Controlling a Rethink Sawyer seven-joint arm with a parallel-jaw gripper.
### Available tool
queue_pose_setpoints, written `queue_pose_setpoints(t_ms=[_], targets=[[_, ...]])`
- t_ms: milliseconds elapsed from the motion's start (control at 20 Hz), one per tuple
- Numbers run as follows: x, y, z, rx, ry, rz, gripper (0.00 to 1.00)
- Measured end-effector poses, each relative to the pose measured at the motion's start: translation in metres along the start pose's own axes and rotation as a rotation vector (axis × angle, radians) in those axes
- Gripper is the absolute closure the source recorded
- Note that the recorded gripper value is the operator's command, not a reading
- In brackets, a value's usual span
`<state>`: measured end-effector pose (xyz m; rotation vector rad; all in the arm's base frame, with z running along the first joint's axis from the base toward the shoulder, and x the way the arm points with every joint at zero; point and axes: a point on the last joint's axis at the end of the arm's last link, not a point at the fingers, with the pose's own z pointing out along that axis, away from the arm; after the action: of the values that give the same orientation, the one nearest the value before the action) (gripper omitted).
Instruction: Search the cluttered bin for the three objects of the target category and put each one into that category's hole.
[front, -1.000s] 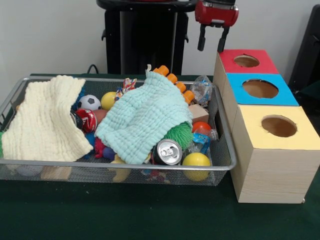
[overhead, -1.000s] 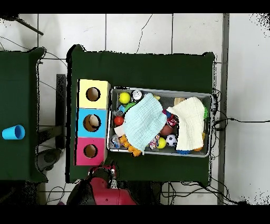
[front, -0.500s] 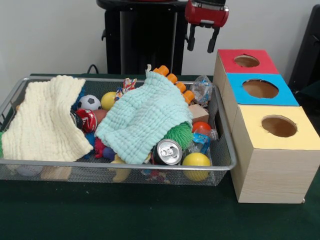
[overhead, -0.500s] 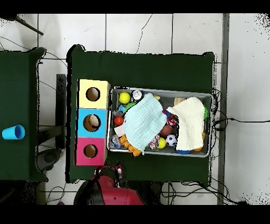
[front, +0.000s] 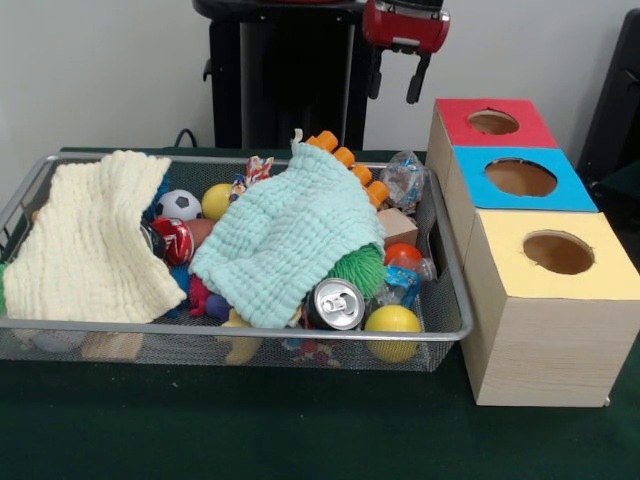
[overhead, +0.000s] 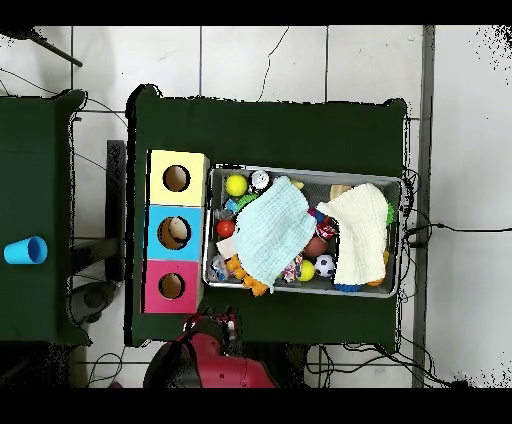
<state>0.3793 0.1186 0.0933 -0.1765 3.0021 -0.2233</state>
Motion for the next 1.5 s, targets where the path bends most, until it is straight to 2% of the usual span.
queue_pose_setpoints(t_ms=[800, 1300, 1500], targets=[[0.002, -0.005, 0.0, 0.01, 0.039, 0.01, 0.0], [-0.028, -0.005, -0.007, 0.04, -0.016, 0.022, 0.0], [-0.04, -0.006, -0.013, 0.044, -0.015, 0.028, 0.0]])
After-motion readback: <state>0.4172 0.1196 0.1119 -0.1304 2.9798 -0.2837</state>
